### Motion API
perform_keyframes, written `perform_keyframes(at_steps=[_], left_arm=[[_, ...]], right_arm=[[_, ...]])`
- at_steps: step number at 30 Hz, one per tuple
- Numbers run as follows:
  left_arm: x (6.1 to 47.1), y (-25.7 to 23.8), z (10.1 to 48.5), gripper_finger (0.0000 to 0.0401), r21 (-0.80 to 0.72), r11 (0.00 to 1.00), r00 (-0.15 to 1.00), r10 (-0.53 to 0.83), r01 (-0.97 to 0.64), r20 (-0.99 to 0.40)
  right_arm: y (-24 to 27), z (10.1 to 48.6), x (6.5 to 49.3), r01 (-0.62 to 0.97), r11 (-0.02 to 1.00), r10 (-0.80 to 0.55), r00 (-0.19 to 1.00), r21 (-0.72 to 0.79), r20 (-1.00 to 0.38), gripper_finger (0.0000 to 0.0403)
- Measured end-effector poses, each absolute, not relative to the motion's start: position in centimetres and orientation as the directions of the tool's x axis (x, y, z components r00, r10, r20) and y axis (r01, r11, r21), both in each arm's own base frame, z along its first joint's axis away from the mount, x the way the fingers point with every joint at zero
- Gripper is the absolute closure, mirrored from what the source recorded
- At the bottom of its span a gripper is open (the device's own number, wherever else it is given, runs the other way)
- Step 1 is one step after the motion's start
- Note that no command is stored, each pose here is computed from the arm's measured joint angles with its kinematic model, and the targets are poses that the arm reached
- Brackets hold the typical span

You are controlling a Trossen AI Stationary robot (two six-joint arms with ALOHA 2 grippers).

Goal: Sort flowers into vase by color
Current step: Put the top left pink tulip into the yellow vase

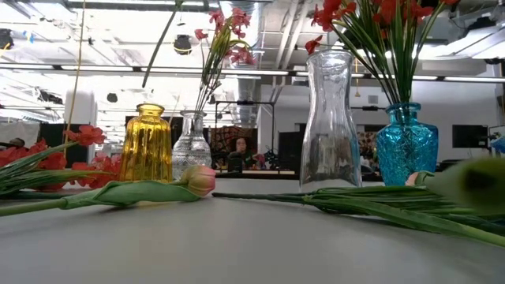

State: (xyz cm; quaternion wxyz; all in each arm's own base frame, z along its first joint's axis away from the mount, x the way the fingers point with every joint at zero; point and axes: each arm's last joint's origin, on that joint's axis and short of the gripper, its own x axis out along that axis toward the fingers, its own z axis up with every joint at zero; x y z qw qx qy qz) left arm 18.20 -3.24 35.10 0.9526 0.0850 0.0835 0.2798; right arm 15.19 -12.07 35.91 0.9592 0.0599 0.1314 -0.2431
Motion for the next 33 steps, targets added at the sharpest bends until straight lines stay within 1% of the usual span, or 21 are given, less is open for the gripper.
perform_keyframes(at_steps=[8, 18, 26, 33], left_arm=[[18.4, -3.3, 35.0, 0.0401, 0.223, 0.827, 0.828, 0.548, -0.516, -0.116], [20.3, -3.9, 33.5, 0.0401, 0.334, 0.805, 0.81, 0.563, -0.491, -0.165], [20.4, -3.9, 33.4, 0.0401, 0.357, 0.785, 0.794, 0.586, -0.507, -0.161], [20.2, -3.8, 33.9, 0.0401, 0.339, 0.779, 0.794, 0.594, -0.527, -0.132]], right_arm=[[-12.1, 35.9, 15.2, 0.482, 0.874, -0.451, 0.847, 0.051, -0.281, 0.02], [-12.1, 35.9, 15.2, 0.482, 0.874, -0.451, 0.847, 0.051, -0.282, 0.02], [-12.1, 35.9, 15.2, 0.482, 0.875, -0.451, 0.847, 0.051, -0.282, 0.02], [-12.1, 35.9, 15.2, 0.482, 0.875, -0.451, 0.847, 0.051, -0.282, 0.02]])
